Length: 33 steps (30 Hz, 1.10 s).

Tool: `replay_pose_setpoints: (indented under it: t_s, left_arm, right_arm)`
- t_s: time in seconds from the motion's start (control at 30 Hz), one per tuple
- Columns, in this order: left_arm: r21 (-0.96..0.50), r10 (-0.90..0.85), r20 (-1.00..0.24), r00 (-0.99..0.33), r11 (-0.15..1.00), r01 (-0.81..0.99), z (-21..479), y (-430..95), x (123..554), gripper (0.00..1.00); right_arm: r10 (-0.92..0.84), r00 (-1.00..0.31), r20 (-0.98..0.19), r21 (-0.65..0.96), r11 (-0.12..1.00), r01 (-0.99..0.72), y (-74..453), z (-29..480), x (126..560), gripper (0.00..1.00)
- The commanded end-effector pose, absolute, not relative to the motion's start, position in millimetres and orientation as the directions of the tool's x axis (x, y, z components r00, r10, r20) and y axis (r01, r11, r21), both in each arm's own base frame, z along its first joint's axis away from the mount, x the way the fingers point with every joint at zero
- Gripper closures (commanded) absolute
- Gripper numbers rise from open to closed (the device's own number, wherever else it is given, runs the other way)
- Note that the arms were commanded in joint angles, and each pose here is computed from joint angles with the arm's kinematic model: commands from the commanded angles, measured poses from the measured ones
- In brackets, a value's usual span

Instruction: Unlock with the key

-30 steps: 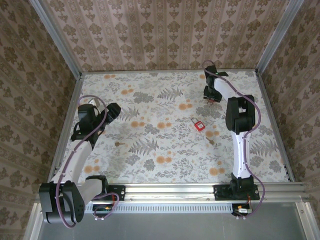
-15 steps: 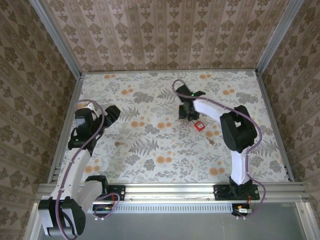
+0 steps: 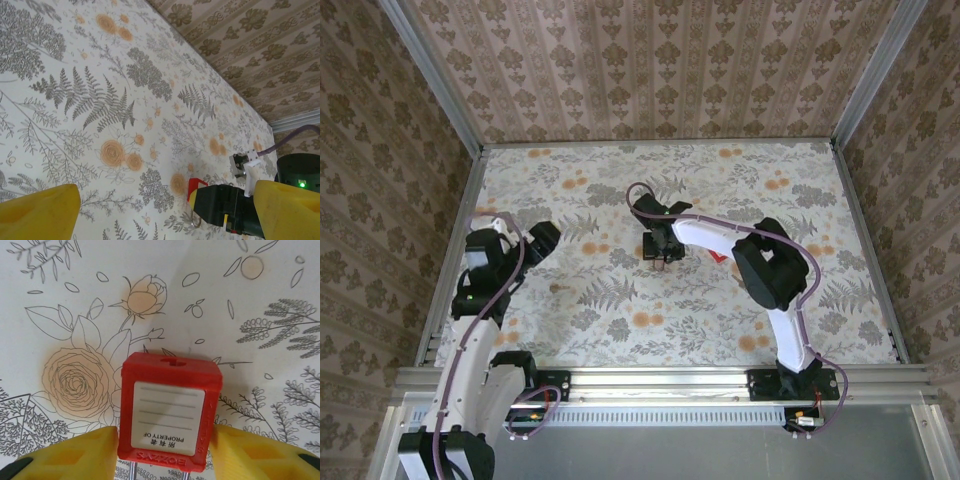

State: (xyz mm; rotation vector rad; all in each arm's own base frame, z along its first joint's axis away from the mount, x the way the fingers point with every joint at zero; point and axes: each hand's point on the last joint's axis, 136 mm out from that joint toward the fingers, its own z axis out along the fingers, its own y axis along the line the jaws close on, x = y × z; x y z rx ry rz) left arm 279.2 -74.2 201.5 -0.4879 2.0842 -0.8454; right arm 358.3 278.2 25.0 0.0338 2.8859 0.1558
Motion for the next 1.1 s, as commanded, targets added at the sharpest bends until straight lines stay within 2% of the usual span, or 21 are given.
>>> replay_pose_setpoints:
  t_s: [0.0, 0.13, 0.2, 0.37, 0.5, 0.87, 0.97, 1.07]
  left_arm:
    - [-0.717, -0.59, -0.521, -0.616, 0.695, -0.059, 192.5, -76.3, 273.9, 0.1]
    - [-0.72, -0.59, -0.52, -0.618, 0.691, -0.055, 194.3, -77.2, 274.8, 0.1]
    - [-0.72, -0.588, -0.524, -0.617, 0.693, -0.049, 196.3, -77.7, 275.5, 0.1]
    - [-0.72, -0.588, -0.521, -0.619, 0.692, -0.051, 193.3, -78.1, 278.3, 0.1]
    - [-0.727, -0.586, -0.512, -0.628, 0.685, -0.048, 194.6, -80.5, 278.9, 0.11]
    - [-0.709, -0.587, -0.536, -0.607, 0.703, -0.054, 205.1, -75.0, 270.0, 0.1]
    - [-0.713, -0.587, -0.534, -0.608, 0.699, -0.049, 205.9, -76.1, 271.2, 0.1]
    - [-0.711, -0.58, -0.535, -0.614, 0.702, -0.043, 202.5, -78.8, 272.0, 0.1]
  right_arm:
    - [0.034, -0.979, -0.202, 0.171, 0.985, -0.001, 293.9, 27.5, 352.9, 0.45]
    - [0.001, -0.978, -0.21, 0.211, 0.976, -0.044, 295.7, 45.2, 346.9, 0.32]
    - [0.013, -0.975, -0.222, 0.219, 0.975, -0.037, 285.2, 53.5, 344.8, 0.29]
    - [0.037, -0.984, -0.173, 0.301, 0.954, -0.017, 283.1, 49.7, 335.2, 0.28]
    - [0.039, -0.99, -0.132, 0.357, 0.934, -0.011, 307.6, 42.3, 333.7, 0.28]
    - [-0.052, -0.98, -0.19, 0.524, 0.839, -0.147, 390.7, 79.9, 352.5, 0.26]
    - [-0.065, -0.967, -0.245, 0.523, 0.831, -0.188, 383.2, 100.3, 355.5, 0.26]
    - [-0.009, -0.955, -0.298, 0.498, 0.851, -0.164, 342.5, 114.5, 357.2, 0.28]
